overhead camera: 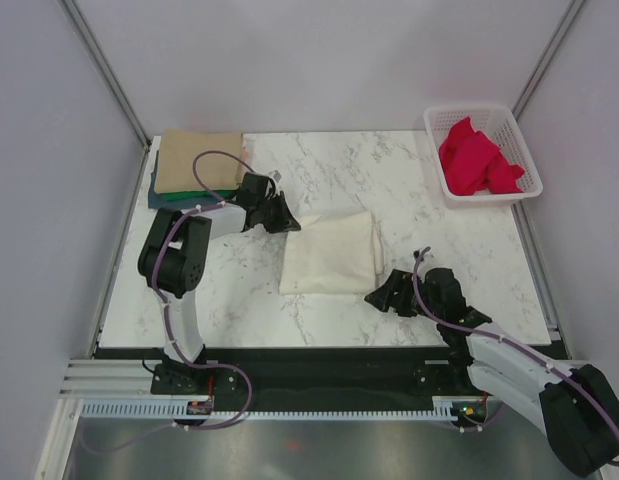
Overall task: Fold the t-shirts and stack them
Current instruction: Neatly place the folded tshirt to the corner
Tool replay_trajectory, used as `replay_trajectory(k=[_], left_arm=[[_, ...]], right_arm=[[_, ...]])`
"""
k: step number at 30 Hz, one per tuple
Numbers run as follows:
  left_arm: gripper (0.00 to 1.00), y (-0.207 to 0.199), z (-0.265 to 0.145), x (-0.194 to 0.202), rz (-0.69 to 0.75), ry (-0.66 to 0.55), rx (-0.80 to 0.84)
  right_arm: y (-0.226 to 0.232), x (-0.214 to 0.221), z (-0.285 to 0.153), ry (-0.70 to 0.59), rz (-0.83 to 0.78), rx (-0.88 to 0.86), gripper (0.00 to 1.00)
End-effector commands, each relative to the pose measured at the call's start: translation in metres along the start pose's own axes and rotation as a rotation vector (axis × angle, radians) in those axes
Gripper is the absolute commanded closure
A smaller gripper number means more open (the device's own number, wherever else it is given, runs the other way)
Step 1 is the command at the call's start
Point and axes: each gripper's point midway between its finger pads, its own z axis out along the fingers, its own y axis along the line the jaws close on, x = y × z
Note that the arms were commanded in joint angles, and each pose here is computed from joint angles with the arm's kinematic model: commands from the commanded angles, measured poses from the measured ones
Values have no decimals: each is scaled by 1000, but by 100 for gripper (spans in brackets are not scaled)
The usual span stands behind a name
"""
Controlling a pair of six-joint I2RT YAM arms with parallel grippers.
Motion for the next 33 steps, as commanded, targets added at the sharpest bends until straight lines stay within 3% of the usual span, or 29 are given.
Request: replay_trajectory(k=[1,9,15,33], left_arm=[[98,-3,-16,-4,45,-16,-37],[98,-39,-101,-86,213,-179,-172],[98,-43,-152,-134,308,-267,-251],[98,-60,-268,-231,408,-535,-293]], right_arm=[[-2,0,-3,-36,-25,-6,17],[-1,0,-4,-42,-30,-19,17],[3,-1,-6,-50,-40,-42,17],[7,2,-6,-42,-45,-72,16]])
